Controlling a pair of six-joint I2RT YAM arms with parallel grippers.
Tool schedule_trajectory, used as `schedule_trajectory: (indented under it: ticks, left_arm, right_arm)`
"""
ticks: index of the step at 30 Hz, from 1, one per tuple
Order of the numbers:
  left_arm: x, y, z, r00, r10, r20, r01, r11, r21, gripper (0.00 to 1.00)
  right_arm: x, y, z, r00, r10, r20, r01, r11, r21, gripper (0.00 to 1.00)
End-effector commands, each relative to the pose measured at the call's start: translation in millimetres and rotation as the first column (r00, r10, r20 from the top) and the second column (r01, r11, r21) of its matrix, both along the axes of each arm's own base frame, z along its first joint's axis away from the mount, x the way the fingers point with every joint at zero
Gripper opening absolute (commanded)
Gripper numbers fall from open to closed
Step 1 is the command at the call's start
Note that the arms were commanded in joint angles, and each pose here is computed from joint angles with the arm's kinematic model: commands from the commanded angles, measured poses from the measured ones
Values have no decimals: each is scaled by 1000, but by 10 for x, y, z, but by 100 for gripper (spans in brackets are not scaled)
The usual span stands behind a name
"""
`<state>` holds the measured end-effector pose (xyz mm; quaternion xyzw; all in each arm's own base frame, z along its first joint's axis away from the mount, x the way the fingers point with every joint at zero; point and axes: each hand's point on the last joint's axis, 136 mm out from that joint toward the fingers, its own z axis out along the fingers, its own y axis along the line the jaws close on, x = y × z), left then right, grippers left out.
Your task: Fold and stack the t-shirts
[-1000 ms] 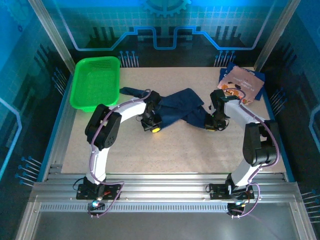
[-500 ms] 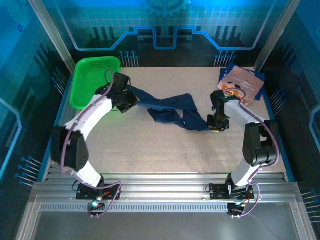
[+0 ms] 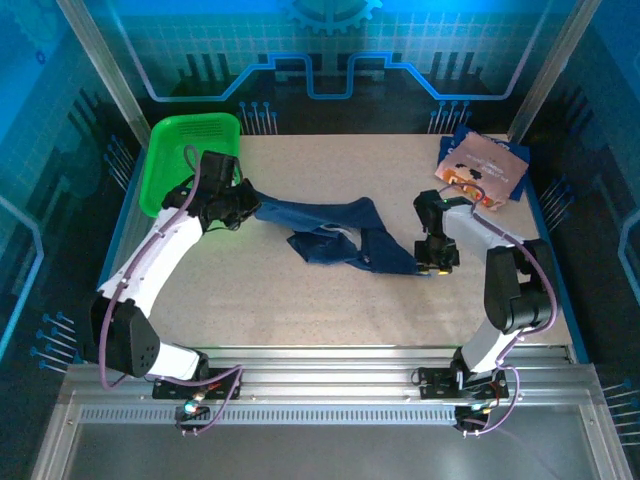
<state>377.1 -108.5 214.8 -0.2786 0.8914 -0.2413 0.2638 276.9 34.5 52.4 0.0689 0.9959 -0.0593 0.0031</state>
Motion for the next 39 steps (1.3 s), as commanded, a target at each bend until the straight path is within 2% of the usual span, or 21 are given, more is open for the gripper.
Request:
schedule_trajectory:
  ticks: [1,4,6,9,13,22,23,24,26,28,31,39]
  left_arm:
    - [158,-163,507,987,-48,152,61,994,-86,0]
    - [226,-288,680,971,-83,226,114,985,-129,0]
    - [250,-359,768,961,-105,254,146,978,-147,0]
    - [262,-440,851,951,-133,278,181,971,-157,0]
    - [259,-484,919,944,-144,296,199,966,-164,0]
    - [223,-479,952,941,-141,306,198,967,-164,0]
    - [225,-474,944,942,-138,305,195,967,-164,0]
    - [228,-473,948,942,-138,307,195,967,-162,0]
    - [228,-475,958,941,-140,308,197,967,-162,0]
    - [217,-466,980,939,-145,311,200,968,-152,0]
    - [189,-430,1028,935,-143,323,194,972,-130,0]
    - [260,-439,1084,926,-137,353,195,972,-135,0]
  right_arm:
    - [382,239,421,976,18,217,-49,989,139,63]
    - [747,651,741,918,13,396,-161,926,342,77]
    - [962,911,839,903,36,427,-237,872,427,78]
    - [1227,1097,714,905,132,404,-299,874,384,77]
    - [1503,1227,416,961,33,274,-179,831,527,71]
    - [1712,1288,-123,985,-3,174,-93,835,542,67]
    - [1743,1293,-165,985,-12,169,-83,836,543,64]
    - [1785,1314,-203,985,-24,168,-74,831,551,53]
    - [1880,1311,-216,983,-51,178,-57,831,554,26]
    - [1989,1187,-77,973,-82,217,-42,857,514,11]
    - [2135,935,408,933,-89,349,-79,895,439,1]
    - [2301,550,1606,810,-63,583,-191,911,365,0]
